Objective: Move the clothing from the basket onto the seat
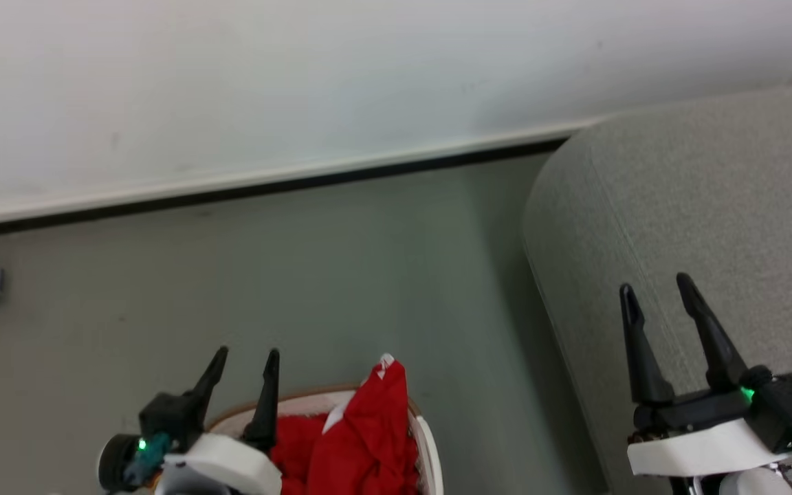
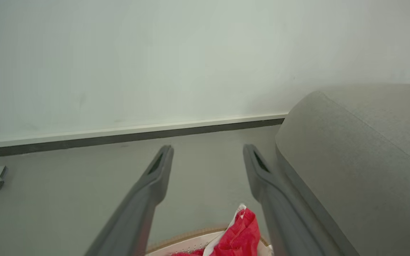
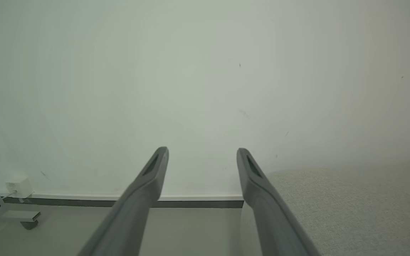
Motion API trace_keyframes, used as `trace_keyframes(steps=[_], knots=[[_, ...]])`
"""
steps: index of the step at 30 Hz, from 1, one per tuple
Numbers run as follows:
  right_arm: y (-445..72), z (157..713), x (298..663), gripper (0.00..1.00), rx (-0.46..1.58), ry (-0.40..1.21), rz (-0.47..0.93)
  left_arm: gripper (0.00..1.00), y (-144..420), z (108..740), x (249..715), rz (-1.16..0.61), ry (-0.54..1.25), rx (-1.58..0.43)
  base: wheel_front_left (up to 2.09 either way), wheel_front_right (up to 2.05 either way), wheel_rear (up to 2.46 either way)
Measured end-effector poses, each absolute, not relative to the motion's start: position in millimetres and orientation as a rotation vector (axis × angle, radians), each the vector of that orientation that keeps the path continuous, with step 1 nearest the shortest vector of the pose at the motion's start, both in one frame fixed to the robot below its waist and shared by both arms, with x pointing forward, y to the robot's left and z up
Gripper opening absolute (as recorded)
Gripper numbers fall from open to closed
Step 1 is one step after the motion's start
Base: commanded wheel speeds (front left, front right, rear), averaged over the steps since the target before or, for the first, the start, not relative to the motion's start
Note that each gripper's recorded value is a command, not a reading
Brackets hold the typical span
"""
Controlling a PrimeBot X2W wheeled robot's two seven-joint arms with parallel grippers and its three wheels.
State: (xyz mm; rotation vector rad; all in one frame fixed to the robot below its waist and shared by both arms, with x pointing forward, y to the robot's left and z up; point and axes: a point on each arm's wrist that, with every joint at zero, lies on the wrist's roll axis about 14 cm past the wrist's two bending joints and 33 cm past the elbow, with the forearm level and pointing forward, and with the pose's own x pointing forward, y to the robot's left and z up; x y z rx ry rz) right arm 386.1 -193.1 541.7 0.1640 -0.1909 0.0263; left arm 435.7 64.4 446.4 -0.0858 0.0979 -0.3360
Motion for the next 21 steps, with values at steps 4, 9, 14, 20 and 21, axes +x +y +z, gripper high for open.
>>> trace_keyframes(steps=[4, 9, 14, 20, 21], knots=[[-201.0, 535.1, 402.1, 1.00, 0.158, -0.177, 0.008, 1.00, 47.6, 400.7, 449.3, -0.395, 0.248, -0.109, 0.00, 0.00, 0.00], [-207.7, 528.6, 424.8, 1.00, 0.189, -0.173, -0.006, 1.00, 44.3, 330.0, 456.7, -0.433, 0.482, -0.077, 0.00, 0.00, 0.00], [-214.9, 510.6, 441.2, 1.00, 0.200, -0.137, -0.024, 1.00, 37.3, 259.8, 445.5, -0.467, 0.736, -0.084, 0.00, 0.00, 0.00], [-232.0, 488.6, 456.4, 1.00, 0.183, -0.097, -0.068, 1.00, 27.2, 196.8, 426.2, -0.534, 0.956, -0.040, 0.00, 0.00, 0.00], [-233.8, 487.3, 459.5, 1.00, 0.183, -0.097, -0.071, 1.00, 26.7, 188.0, 424.2, -0.541, 0.984, -0.033, 0.00, 0.00, 0.00]])
